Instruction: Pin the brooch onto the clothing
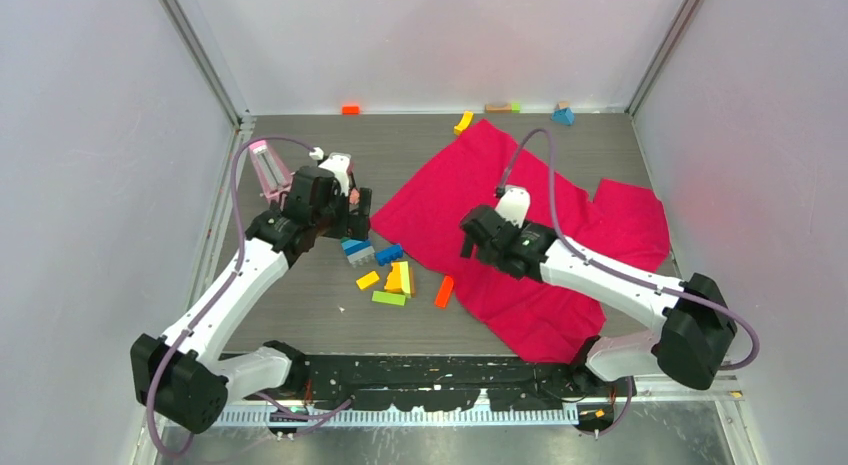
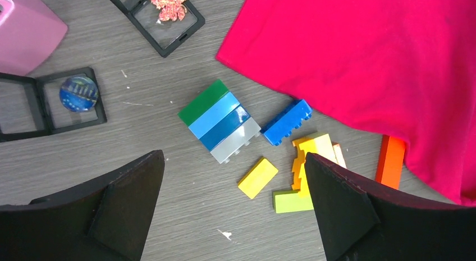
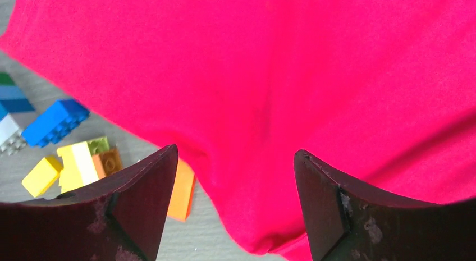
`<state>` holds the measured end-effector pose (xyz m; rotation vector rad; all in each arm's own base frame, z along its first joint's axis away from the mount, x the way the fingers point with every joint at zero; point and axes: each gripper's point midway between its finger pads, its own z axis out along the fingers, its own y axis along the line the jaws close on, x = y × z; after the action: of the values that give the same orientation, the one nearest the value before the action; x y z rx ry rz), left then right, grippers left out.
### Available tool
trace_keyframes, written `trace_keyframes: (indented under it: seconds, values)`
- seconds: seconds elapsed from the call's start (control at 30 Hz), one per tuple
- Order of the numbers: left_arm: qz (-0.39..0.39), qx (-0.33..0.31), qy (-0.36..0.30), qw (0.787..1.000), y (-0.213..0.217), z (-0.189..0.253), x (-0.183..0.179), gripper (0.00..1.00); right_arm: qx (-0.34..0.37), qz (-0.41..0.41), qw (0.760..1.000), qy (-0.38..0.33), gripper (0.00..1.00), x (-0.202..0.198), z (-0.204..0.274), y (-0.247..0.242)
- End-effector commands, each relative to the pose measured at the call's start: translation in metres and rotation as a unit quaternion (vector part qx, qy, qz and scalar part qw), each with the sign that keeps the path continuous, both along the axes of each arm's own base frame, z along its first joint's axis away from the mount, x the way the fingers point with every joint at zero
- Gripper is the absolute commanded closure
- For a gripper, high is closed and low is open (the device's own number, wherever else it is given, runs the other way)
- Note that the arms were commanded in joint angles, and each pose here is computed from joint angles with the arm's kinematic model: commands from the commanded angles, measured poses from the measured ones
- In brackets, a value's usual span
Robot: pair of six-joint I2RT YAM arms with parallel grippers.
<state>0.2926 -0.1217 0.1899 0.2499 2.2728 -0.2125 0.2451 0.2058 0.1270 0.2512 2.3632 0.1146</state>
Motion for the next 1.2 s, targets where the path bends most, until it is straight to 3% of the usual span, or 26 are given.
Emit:
trace_keyframes:
  seconds: [0.0, 0.2, 0.3, 0.4, 0.67, 1.17]
  values:
    - [0.048, -0.047, -0.020, 0.998, -0.002, 0.014, 0.024, 0.00, 0.050, 0.017, 0.998, -0.034, 0.20, 0.026, 0.019, -0.007]
    - [0.119, -0.111, -0.026, 0.986, 0.006, -0.002, 0.061, 0.00, 0.086, 0.001, 0.994, -0.063, 0.24, 0.029, 0.031, -0.032]
    - [0.154, -0.107, -0.023, 0.982, 0.012, -0.026, 0.085, 0.06, 0.105, 0.011, 0.992, -0.061, 0.26, 0.026, 0.031, -0.036]
    - [0.164, -0.088, -0.007, 0.982, 0.012, -0.054, 0.105, 0.13, 0.114, 0.020, 0.991, -0.065, 0.27, 0.022, 0.036, -0.039]
    - [0.196, -0.001, 0.001, 0.981, 0.028, -0.088, 0.143, 0.19, 0.137, 0.037, 0.988, -0.065, 0.29, 0.012, 0.039, -0.040]
    - [0.199, 0.021, 0.000, 0.980, 0.020, -0.106, 0.177, 0.41, 0.149, 0.085, 0.985, -0.028, 0.31, 0.012, 0.027, -0.019]
